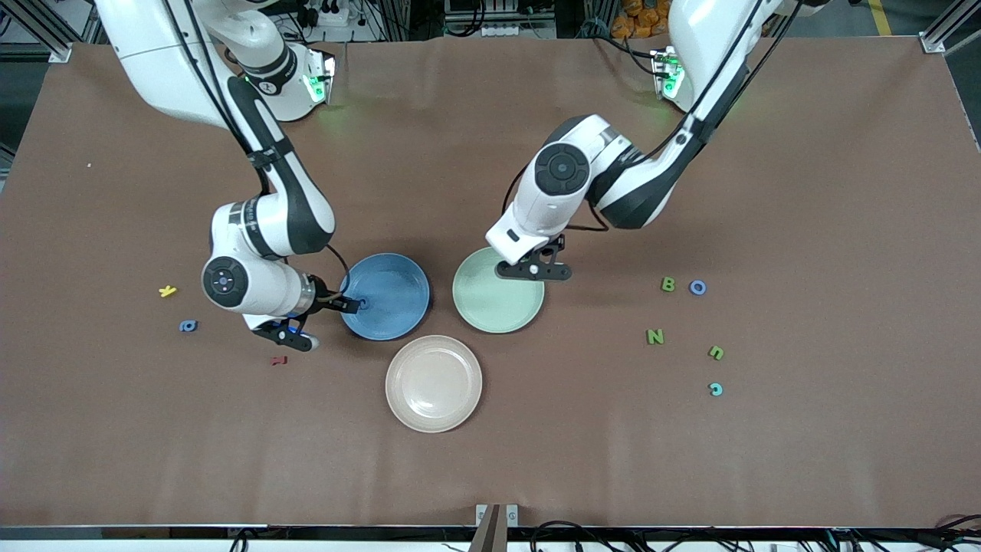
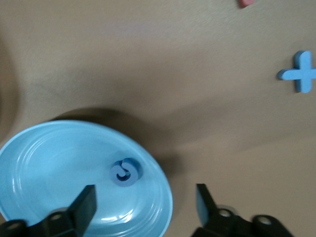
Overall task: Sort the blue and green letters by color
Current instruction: 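Place the green p on the green plate while the right places e on blue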
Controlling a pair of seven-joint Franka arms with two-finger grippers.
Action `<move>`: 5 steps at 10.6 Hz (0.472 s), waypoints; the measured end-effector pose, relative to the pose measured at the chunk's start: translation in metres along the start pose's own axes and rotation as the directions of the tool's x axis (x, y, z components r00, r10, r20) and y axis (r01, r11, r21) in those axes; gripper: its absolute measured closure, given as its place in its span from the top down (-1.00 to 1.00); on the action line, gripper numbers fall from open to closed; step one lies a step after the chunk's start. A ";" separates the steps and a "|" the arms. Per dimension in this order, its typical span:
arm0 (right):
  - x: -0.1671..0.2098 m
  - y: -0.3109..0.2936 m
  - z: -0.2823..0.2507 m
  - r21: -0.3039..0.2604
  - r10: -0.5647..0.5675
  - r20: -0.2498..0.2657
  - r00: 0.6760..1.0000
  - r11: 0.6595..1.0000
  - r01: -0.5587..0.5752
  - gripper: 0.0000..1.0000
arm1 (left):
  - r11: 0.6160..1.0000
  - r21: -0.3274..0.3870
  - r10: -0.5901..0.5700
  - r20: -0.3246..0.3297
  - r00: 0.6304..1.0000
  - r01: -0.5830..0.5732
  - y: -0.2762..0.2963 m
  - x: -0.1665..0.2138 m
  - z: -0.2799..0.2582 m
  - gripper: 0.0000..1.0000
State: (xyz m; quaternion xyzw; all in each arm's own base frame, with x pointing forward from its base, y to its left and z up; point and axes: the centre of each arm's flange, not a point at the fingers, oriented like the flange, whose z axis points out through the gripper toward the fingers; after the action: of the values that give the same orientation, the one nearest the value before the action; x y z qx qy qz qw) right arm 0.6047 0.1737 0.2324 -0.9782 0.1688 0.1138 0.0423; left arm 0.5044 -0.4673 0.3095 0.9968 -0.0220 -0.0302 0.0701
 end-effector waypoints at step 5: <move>0.055 0.094 -0.008 0.025 -0.276 -0.008 0.961 0.961 0.276 1.00 | 0.999 -0.031 0.023 -0.082 0.996 -0.026 -0.003 0.023 0.041 0.66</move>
State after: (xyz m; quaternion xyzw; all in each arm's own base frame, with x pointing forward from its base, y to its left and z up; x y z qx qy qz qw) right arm 0.6245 0.0672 0.2227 -0.9918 0.0322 0.1025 0.0698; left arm 0.5245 -0.4710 0.2673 0.9956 -0.0309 0.0113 0.0873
